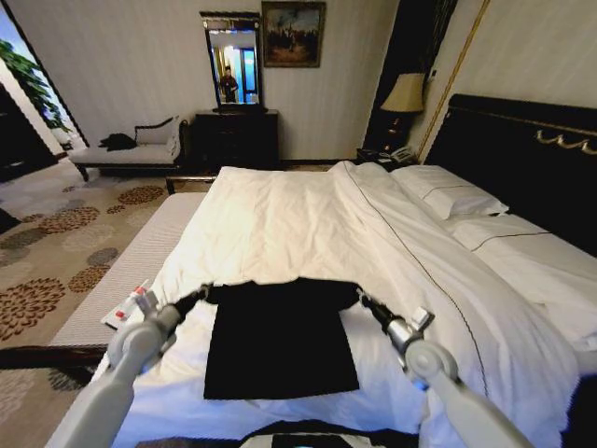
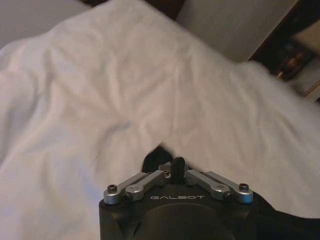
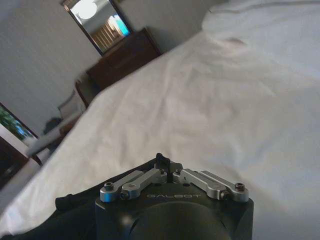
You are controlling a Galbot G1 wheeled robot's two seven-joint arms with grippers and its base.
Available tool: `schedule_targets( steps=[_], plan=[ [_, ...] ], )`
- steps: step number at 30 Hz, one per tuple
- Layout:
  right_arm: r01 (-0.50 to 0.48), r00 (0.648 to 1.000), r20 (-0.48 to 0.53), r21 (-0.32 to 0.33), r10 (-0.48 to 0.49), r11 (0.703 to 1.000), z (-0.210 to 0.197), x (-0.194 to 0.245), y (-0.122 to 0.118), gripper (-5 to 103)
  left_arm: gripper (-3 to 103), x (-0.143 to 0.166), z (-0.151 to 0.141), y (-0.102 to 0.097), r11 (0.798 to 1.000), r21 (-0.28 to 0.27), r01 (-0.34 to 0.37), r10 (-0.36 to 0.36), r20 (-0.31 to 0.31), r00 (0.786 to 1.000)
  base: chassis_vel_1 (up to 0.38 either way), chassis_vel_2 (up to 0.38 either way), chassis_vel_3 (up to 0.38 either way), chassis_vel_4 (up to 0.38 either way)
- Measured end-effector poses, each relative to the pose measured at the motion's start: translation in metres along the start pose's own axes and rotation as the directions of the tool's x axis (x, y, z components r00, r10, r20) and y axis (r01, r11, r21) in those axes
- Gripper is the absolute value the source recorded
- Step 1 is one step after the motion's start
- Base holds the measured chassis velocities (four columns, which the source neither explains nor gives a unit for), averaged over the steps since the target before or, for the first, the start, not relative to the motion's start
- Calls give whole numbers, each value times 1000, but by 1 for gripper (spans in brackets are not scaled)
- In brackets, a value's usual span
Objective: Fold the clothes on the bed.
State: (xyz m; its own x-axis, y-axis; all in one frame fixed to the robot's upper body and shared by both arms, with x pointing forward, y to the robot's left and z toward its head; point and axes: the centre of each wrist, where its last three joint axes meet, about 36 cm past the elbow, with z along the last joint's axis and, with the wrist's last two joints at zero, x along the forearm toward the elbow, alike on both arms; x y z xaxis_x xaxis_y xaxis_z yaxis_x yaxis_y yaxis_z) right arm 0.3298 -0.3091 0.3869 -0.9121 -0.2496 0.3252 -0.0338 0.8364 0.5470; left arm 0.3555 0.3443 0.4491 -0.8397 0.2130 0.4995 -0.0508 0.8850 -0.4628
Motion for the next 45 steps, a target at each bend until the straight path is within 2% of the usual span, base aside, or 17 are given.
schedule_targets(
  steps=[3,10,24,26,29,30,32,33,34,35,36,38,40,41,42,43,45],
  plan=[
    [-34,999,-40,11,34,999,25,10,-5,0,1,6,14,1,998,-43,51,-53,-56,997,0,0,0,0],
    [-79,991,-106,28,82,996,64,28,-11,0,1,14,33,-8,991,-105,83,-98,-141,985,0,0,0,0],
    [-99,991,-84,39,102,994,66,24,-11,-3,1,27,46,-20,981,-155,115,-149,-228,962,0,0,0,0],
    [-97,992,-81,44,100,994,67,26,-8,1,0,31,45,-20,979,-162,121,-156,-227,961,0,0,0,0],
    [-88,993,-70,58,92,994,71,37,-1,17,16,38,37,-25,978,-170,118,-151,-198,968,0,0,0,0],
    [-88,993,-70,58,92,994,71,37,-1,17,16,38,37,-25,978,-170,118,-151,-198,968,0,0,0,0],
    [-72,996,-54,59,75,996,67,43,6,27,22,47,28,-31,980,-173,95,-126,-181,975,0,0,0,0],
    [-67,996,-48,59,70,996,64,45,8,27,27,50,25,-33,981,-172,86,-117,-174,978,0,0,0,0],
    [-67,996,-48,59,70,996,64,45,8,27,27,50,25,-33,981,-172,86,-117,-174,978,0,0,0,0],
    [-56,998,-33,61,58,997,58,47,13,33,32,57,16,-37,983,-170,64,-90,-150,985,0,0,0,0],
    [-43,999,-14,59,44,997,50,49,17,33,38,65,6,-41,985,-166,46,-66,-119,991,0,0,0,0],
    [-23,1000,22,52,22,998,35,50,24,49,48,76,-12,-48,989,-145,4,-14,-64,998,0,0,0,0],
    [-16,999,35,47,14,999,29,49,27,54,48,79,-19,-49,991,-135,-11,6,-40,999,0,0,0,0],
    [-3,998,60,37,1,999,19,47,31,60,59,78,-30,-49,994,-107,-39,41,17,999,0,0,0,0],
    [1,997,71,32,-3,999,16,45,32,65,59,73,-35,-46,995,-91,-41,45,45,998,0,0,0,0],
    [1,997,71,32,-3,999,16,45,32,65,59,73,-35,-46,995,-91,-41,45,45,998,0,0,0,0],
    [8,996,89,26,-10,1000,9,40,34,65,70,55,-40,-36,998,-53,-37,41,78,996,0,0,0,0]
  ],
)
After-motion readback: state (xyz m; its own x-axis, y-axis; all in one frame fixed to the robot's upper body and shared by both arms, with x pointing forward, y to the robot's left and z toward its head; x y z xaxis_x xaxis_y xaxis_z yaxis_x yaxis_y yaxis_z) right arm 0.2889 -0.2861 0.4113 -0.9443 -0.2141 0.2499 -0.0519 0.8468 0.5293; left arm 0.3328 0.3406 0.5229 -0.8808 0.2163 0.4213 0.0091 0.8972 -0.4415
